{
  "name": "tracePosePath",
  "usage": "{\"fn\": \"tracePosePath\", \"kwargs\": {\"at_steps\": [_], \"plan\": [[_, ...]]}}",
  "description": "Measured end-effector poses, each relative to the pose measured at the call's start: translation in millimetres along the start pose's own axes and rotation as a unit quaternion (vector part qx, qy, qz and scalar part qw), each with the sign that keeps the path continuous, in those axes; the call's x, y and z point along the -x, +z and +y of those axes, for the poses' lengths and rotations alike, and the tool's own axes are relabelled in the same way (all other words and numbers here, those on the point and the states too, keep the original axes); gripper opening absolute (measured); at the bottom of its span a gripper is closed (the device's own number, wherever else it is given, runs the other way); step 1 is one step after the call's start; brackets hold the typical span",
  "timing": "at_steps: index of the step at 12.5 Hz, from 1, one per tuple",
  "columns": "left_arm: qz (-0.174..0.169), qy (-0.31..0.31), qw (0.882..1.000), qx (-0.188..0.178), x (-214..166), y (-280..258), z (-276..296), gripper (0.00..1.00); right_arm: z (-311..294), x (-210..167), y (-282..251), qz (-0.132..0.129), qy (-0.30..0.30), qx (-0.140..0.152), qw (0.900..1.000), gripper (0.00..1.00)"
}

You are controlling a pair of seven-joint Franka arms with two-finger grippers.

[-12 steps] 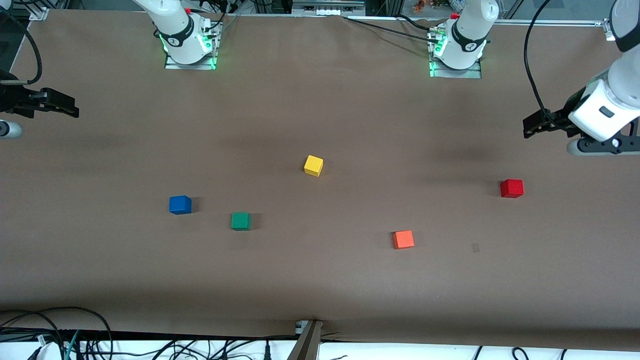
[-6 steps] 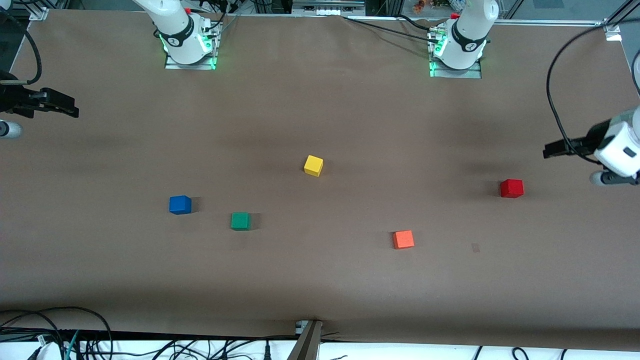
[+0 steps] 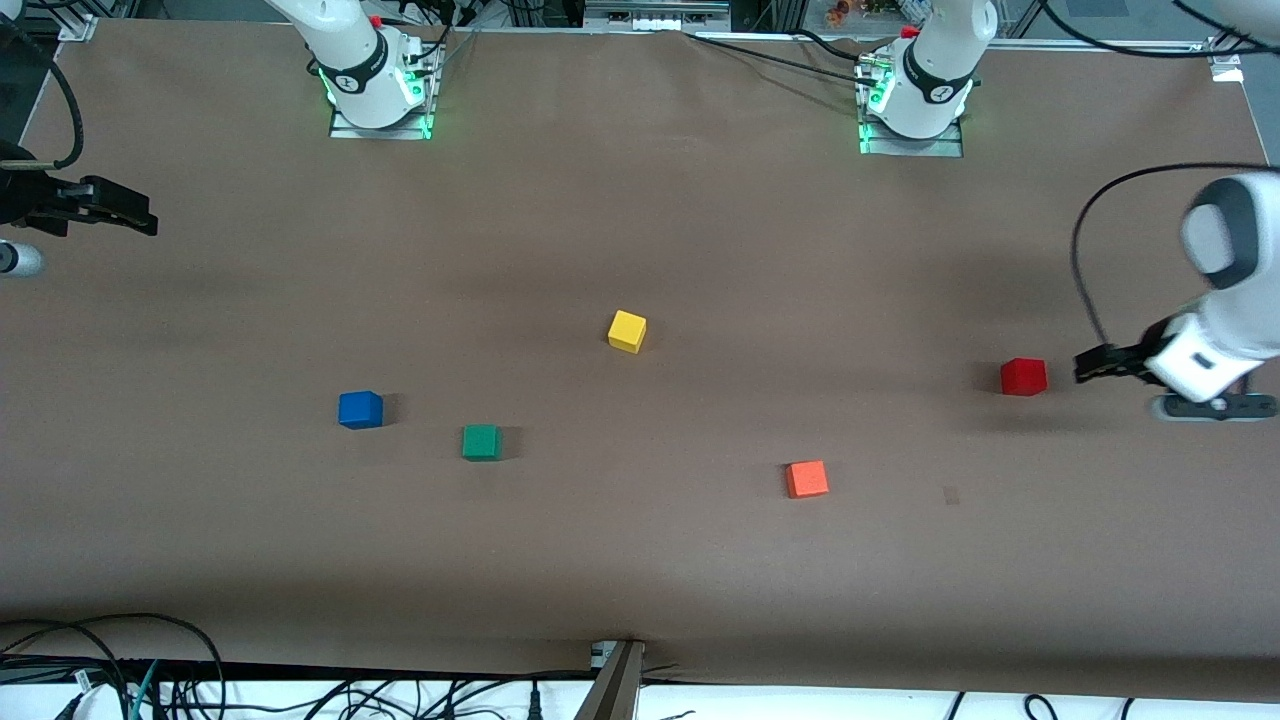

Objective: Pass red block to right arm, stack on blue
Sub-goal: 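Reach the left gripper down to the red block, then grasp the red block with the left gripper while the right gripper advances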

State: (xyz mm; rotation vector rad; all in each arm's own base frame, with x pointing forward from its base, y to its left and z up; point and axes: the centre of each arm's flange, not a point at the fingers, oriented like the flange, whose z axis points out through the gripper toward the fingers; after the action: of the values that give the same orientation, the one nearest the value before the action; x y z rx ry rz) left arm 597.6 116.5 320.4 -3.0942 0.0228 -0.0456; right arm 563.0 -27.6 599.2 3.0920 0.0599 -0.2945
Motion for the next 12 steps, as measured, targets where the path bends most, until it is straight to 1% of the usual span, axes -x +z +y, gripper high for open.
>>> {"fn": "tracePosePath", "kwargs": {"at_steps": [1, 3, 8, 10, 11, 12], "plan": [[0.015, 0.008, 1.000, 0.001, 12, 26, 9, 1.00, 0, 0, 0, 0.000, 0.000, 0.000, 1.000, 1.00], [0.028, 0.025, 0.999, 0.004, 35, 71, 18, 1.00, 0, 0, 0, 0.000, 0.000, 0.000, 1.000, 1.00], [0.032, 0.035, 0.999, 0.010, 51, 134, 14, 1.00, -1, -1, 0, 0.000, -0.001, 0.000, 1.000, 1.00], [0.029, 0.036, 0.999, 0.013, 54, 147, 16, 1.00, -6, -6, 7, -0.007, -0.006, 0.000, 1.000, 1.00], [0.028, 0.036, 0.999, 0.013, 55, 148, 16, 0.90, -12, -12, 15, -0.014, -0.011, -0.002, 1.000, 1.00], [0.028, 0.036, 0.999, 0.013, 55, 148, 16, 0.78, -19, -19, 23, -0.020, -0.016, -0.007, 1.000, 1.00]]}}
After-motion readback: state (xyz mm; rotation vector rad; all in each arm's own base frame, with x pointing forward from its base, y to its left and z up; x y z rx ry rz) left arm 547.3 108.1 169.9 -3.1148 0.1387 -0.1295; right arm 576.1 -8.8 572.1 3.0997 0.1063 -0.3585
